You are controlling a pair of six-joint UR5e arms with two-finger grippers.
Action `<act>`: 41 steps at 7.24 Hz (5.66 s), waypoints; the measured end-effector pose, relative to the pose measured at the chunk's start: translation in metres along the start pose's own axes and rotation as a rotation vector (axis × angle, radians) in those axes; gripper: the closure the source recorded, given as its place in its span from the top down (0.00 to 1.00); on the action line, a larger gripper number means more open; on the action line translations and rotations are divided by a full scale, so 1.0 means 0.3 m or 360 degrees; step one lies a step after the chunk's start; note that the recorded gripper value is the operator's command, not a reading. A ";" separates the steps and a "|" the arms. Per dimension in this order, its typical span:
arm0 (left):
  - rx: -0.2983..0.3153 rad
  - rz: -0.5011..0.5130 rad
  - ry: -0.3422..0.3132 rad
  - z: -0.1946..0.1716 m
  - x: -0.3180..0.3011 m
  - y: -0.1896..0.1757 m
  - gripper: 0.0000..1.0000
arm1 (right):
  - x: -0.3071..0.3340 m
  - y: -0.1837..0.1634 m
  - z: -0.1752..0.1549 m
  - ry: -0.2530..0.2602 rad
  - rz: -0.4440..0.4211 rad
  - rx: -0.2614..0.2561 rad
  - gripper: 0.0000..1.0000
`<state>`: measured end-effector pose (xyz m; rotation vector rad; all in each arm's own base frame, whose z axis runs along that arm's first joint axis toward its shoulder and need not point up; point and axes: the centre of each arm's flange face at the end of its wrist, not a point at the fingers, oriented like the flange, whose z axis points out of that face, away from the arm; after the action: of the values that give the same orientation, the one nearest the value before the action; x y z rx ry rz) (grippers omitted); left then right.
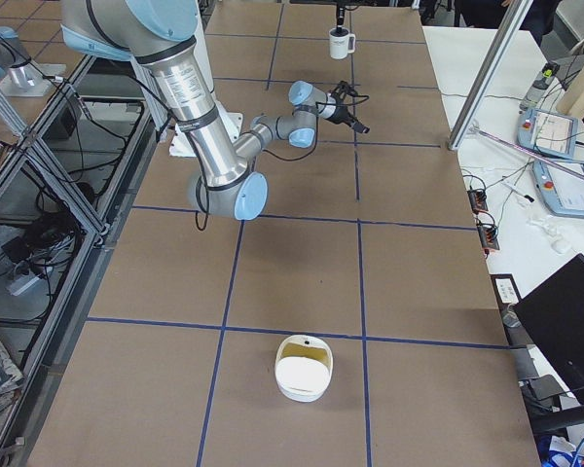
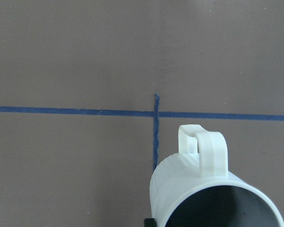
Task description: Left arm hands cup to right arm to dump lemon
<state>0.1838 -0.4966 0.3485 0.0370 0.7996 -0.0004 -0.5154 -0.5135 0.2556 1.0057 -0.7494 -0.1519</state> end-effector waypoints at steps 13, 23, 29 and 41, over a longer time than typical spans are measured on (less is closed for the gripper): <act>-0.0110 0.0005 -0.0081 0.436 -0.574 0.079 0.07 | 1.723 0.241 -0.592 -0.0193 0.0430 -0.1071 1.00; -0.0149 0.0327 -0.0094 0.219 -0.866 0.114 1.00 | 1.926 0.607 -0.784 -0.0176 0.0395 -0.1187 1.00; -0.0158 0.0154 -0.0025 0.009 -1.231 0.330 1.00 | 2.040 0.779 -0.926 -0.0105 0.0546 -0.1298 1.00; -0.0167 0.0131 -0.0020 0.043 -1.266 0.385 1.00 | 2.027 0.788 -0.958 -0.0050 0.0554 -0.1300 1.00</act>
<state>-0.0700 -0.3867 0.6337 -0.0297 0.7840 0.1188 0.0683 -0.4502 0.6602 0.0936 -0.7796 -0.1517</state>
